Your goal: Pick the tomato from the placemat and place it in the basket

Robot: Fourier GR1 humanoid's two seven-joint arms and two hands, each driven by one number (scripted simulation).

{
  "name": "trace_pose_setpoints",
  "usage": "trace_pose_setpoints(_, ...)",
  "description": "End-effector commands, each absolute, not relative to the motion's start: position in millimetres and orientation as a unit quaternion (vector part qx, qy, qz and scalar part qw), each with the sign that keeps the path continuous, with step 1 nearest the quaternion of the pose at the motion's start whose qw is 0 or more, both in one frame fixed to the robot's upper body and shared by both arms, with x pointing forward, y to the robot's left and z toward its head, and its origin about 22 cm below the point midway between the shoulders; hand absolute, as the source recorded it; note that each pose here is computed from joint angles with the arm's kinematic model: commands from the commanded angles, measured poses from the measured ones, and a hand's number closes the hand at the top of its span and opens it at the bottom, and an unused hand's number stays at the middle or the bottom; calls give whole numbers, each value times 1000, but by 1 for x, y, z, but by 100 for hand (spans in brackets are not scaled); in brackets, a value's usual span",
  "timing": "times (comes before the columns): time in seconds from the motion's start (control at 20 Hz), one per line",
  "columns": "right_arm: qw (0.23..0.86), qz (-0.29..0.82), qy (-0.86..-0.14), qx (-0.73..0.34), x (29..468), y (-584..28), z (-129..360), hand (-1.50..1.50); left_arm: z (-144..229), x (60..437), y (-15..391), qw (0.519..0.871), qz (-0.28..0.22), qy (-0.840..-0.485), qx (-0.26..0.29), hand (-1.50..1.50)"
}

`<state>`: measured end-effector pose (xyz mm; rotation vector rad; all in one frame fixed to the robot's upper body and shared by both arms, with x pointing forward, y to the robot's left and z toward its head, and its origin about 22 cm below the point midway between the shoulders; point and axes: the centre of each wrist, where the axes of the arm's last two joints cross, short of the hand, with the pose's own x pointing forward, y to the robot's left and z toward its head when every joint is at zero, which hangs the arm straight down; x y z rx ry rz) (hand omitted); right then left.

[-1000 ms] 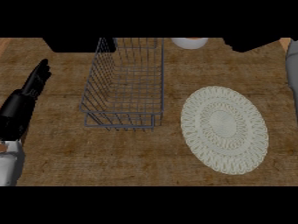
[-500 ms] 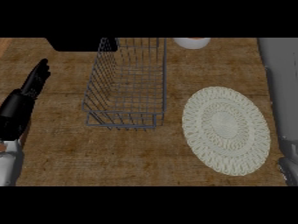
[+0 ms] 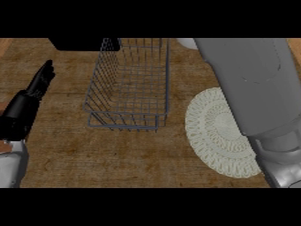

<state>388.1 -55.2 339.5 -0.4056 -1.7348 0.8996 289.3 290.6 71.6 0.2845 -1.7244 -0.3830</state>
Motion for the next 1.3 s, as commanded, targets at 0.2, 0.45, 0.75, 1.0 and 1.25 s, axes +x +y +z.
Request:
trace_pose_setpoints(0.2, 588, 431, -661, -179, 396, -22, 308, 150, 73, 275, 289, 628, -171, -749, 121, 0)
trace_pose_setpoints(0.45, 557, 493, -609, -277, 399, -21, 309, 150, 73, 288, 285, 629, -162, -750, 129, 0)
trace_pose_setpoints(0.75, 513, 555, -574, -314, 404, -12, 299, 150, 64, 292, 281, 625, -163, -753, 128, 0)
trace_pose_setpoints(1.0, 556, 553, -572, -242, 404, -15, 312, -150, 68, 274, 294, 631, -159, -749, 125, 0)
trace_pose_setpoints(1.25, 572, 522, -599, -203, 408, -12, 298, -150, 65, 284, 284, 625, -166, -752, 130, 0)
